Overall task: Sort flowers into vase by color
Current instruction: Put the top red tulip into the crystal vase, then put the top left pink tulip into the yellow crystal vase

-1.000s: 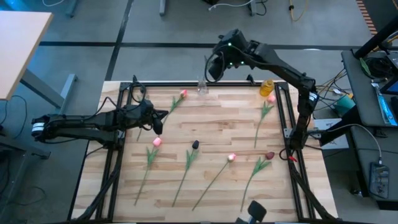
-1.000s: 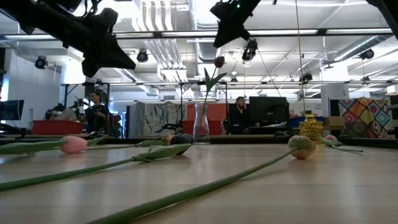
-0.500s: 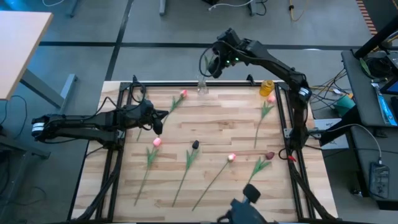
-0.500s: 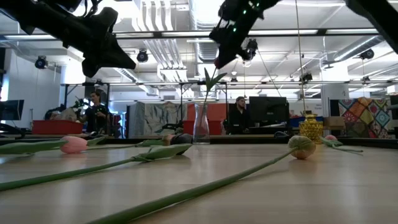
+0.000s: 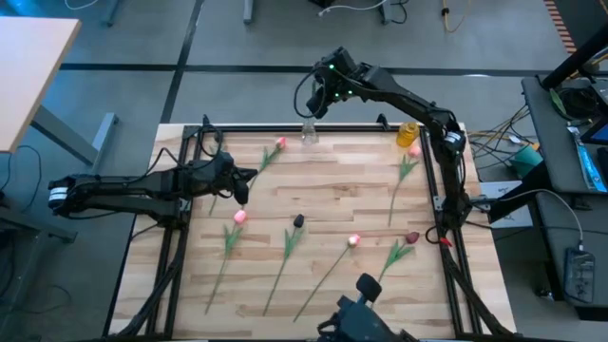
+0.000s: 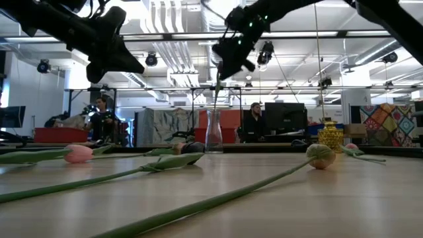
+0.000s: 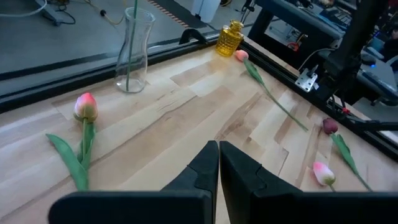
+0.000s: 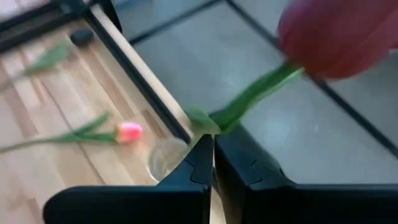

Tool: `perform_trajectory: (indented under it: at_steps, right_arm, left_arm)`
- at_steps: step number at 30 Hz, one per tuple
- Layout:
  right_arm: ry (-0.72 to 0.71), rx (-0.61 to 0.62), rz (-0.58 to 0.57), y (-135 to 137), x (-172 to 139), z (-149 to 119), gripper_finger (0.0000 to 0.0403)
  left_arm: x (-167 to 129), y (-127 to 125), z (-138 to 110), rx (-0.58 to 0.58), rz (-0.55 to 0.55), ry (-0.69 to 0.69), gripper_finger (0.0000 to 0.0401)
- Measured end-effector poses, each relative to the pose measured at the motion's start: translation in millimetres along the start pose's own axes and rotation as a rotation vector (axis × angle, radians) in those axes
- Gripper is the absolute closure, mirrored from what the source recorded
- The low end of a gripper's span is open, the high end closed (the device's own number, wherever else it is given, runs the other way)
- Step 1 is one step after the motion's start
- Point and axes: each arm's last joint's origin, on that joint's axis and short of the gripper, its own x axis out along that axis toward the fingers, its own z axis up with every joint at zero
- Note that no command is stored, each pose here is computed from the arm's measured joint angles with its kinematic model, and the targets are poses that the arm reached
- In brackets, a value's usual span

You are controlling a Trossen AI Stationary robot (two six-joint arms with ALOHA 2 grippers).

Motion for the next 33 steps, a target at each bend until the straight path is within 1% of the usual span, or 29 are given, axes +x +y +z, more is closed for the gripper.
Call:
perform_trajectory:
  at_steps: [4,5,8,13,17,20,22,23,25,26,30,33]
  right_arm:
    - [-0.065,-0.043,0.006,1,-38,9,0.0394]
    - [-0.071,-0.055,0.012,3,-48,10,0.0394]
    - [-0.071,-0.09,0.019,4,-81,10,0.0394]
    - [-0.04,-0.126,0.131,8,-137,0,0.0394]
    - [-0.045,-0.147,0.2,10,-165,-9,0.0394]
    - [-0.027,-0.188,0.224,11,-168,-21,0.0394]
    - [-0.008,-0.189,0.24,12,-159,-30,0.0394]
    - [-0.004,-0.182,0.268,13,-153,-35,0.0394]
    - [0.008,-0.168,0.337,15,-139,-50,0.0394]
    - [0.008,-0.152,0.354,15,-133,-57,0.0394]
    - [-0.006,-0.081,0.367,20,-121,-86,0.0394]
    - [-0.026,-0.027,0.37,23,-119,-105,0.0394]
  left_arm:
    - [0,0,1,-0.021,-0.028,0.007,0.0401]
    - [1,0,2,-0.031,-0.042,0.01,0.0401]
    - [4,3,2,-0.071,-0.036,0.025,0.0401]
    - [16,10,4,-0.1,-0.031,0.088,0.0401]
    - [34,9,12,-0.064,-0.049,0.159,0.0401]
    - [51,10,14,0.005,-0.031,0.249,0.0401]
    - [64,15,12,0.038,0.009,0.3,0.0401]
    - [70,18,11,0.044,0.021,0.321,0.0401]
    - [80,25,9,0.034,0.035,0.365,0.0401]
    - [85,29,9,0.022,0.045,0.378,0.0401]
    - [99,44,6,-0.063,0.136,0.421,0.0401]
    - [107,55,6,-0.071,0.238,0.461,0.0393]
